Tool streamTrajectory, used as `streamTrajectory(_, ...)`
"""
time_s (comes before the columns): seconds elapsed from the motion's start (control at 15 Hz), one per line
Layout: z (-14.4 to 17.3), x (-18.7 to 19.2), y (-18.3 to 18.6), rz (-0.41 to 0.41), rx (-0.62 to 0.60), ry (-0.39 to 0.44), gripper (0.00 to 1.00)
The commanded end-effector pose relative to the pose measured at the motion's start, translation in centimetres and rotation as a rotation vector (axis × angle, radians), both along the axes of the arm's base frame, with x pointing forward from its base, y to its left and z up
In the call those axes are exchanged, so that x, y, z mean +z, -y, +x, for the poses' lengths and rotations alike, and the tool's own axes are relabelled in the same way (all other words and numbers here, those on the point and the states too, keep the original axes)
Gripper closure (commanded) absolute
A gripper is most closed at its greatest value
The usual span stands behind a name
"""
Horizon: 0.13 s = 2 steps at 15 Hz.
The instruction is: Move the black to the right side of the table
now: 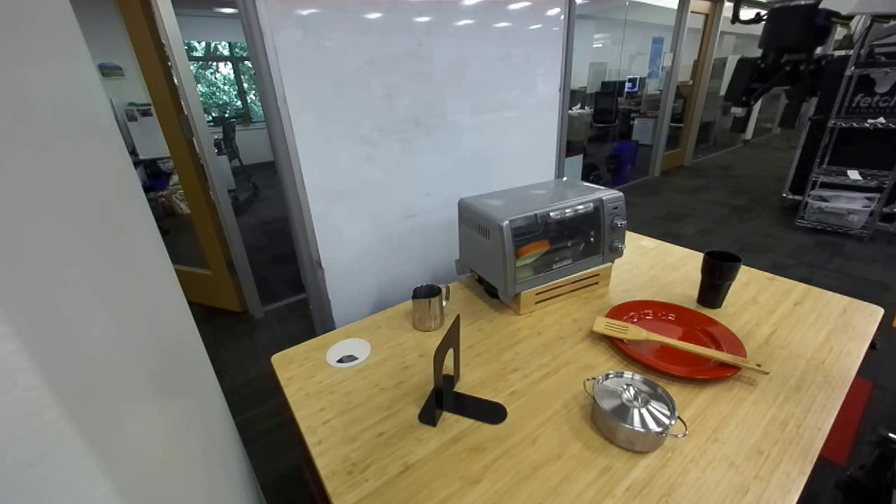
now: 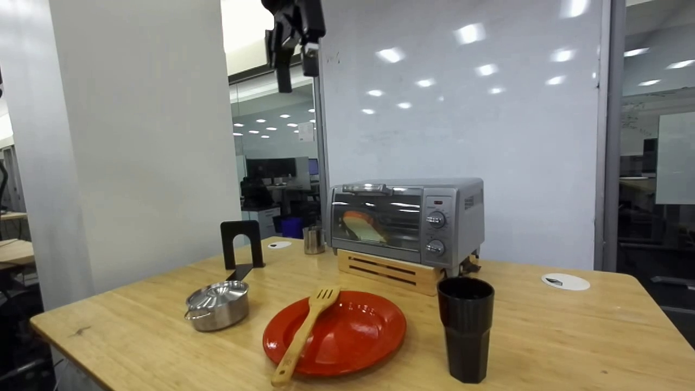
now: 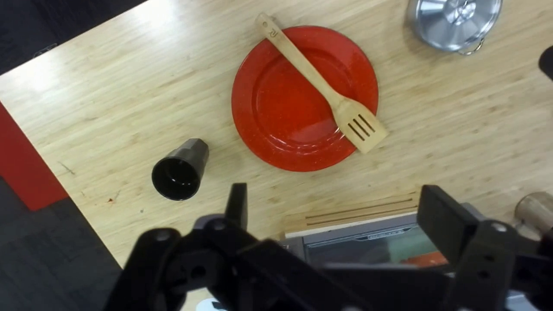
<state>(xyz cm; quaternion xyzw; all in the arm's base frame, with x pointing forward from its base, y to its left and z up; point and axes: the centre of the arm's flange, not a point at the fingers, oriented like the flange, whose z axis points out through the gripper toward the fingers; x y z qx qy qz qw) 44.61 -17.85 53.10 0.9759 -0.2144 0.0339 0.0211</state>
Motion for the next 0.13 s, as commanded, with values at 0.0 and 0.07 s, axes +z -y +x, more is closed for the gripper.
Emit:
streamTrajectory(0.0,0.17,0.15,-0.77,-0.002,0.008,0.001,0.0)
streamTrajectory(0.07,0.21,0.18,-0.86,-0.002,0.007,0.002,0.0)
